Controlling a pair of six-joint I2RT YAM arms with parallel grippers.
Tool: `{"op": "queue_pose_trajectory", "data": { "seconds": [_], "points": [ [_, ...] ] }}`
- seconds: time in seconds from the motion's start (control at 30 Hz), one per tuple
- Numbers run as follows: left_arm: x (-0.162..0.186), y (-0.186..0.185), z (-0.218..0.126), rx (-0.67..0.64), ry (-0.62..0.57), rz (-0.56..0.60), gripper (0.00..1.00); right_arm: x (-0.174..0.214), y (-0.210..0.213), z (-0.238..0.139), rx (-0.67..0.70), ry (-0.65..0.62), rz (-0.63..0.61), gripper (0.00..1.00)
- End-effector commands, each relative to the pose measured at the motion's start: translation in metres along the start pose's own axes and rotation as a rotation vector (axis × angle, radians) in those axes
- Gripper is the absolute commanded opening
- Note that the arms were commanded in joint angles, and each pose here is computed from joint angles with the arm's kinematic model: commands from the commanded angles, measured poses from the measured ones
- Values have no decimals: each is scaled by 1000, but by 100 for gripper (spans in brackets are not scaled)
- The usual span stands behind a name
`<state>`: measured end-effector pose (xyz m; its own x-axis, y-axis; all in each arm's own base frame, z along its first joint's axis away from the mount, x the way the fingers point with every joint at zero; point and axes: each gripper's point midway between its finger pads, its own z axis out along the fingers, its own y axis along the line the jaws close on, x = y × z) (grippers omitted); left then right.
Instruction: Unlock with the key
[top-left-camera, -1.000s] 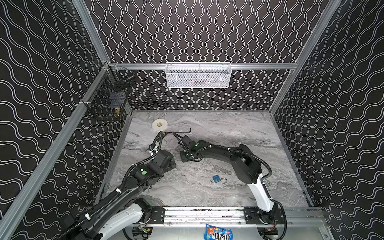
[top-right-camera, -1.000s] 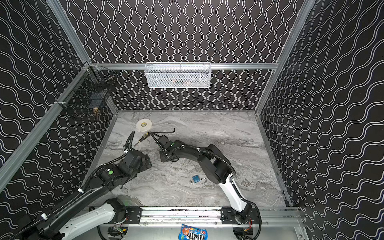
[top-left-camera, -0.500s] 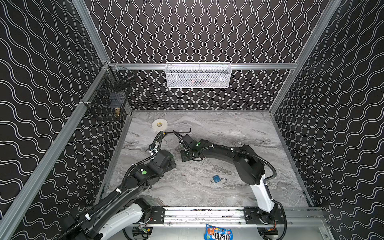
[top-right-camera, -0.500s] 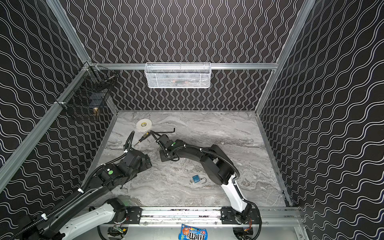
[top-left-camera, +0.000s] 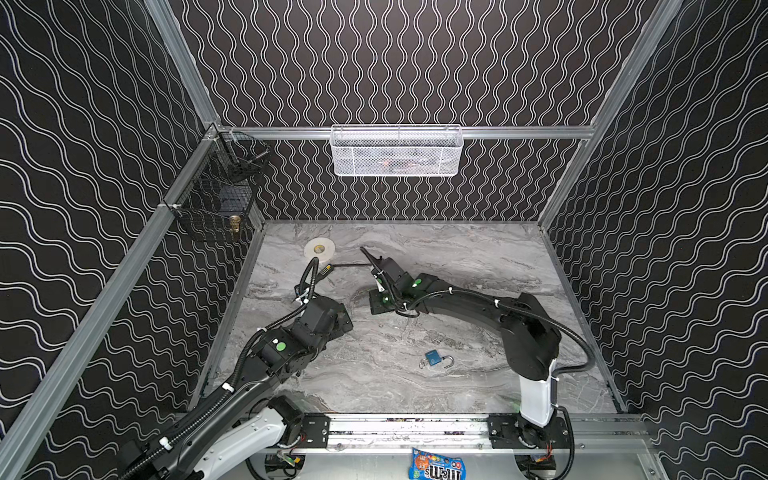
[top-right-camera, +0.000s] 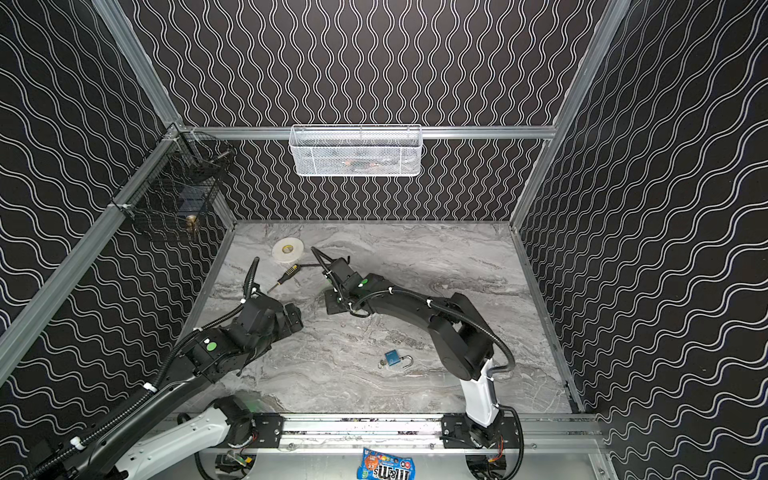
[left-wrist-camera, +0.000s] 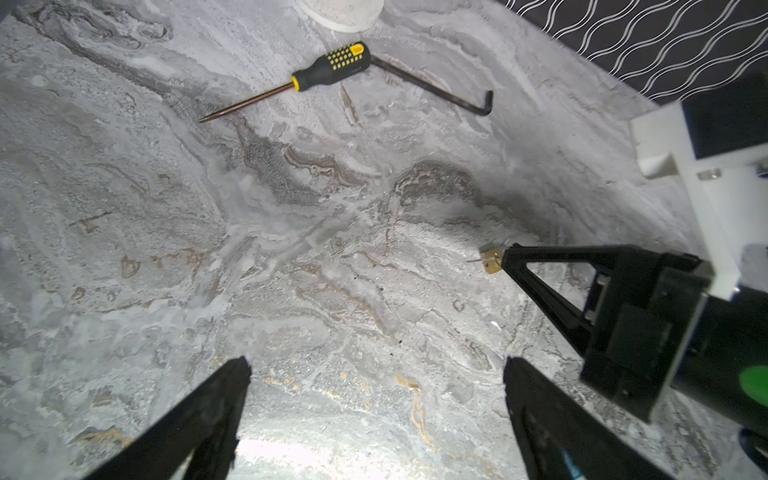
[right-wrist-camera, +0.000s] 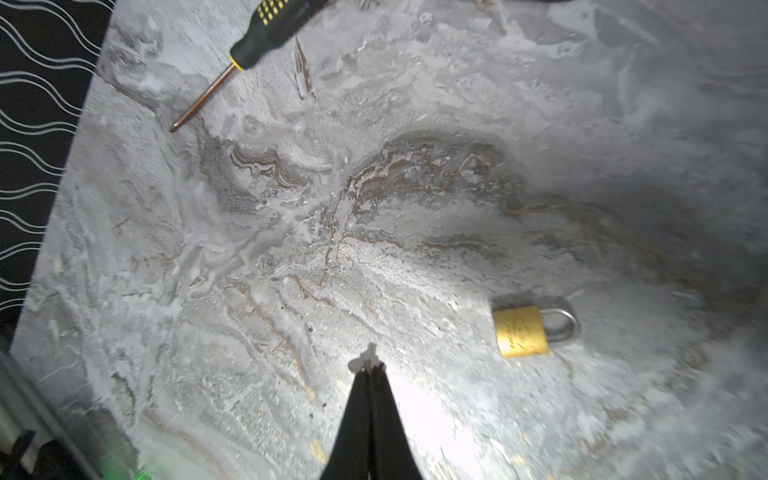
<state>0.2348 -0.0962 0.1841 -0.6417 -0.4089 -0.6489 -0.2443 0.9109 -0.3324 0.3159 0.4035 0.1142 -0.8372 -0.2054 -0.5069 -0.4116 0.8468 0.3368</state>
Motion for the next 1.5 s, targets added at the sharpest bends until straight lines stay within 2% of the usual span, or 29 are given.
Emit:
{"op": "queue_pose_trajectory", "data": {
  "seconds": [0.0,0.5,0.73,0.93,1.23,1.47],
  "points": [
    [-7,-9,-7,50,-14,-33,99,-10,4,-20,-33,-43,11,0],
    [-25,-60,-28,308,11,-289,99,-12,-11,-101,-34,-144,18,0],
    [-25,-95,-21,406,69,-342,99,-7,-16,-135,-38,-194,14,0],
    [-16,-138,-7,561,148,-345,99,1,-22,-163,-59,-249,18,0],
    [3,-188,-6,686,183,-385,99,7,-14,-194,-167,-324,52,0],
    [-4,-207,-18,770,139,-477,99,2,0,-215,-290,-407,84,0]
  ]
}}
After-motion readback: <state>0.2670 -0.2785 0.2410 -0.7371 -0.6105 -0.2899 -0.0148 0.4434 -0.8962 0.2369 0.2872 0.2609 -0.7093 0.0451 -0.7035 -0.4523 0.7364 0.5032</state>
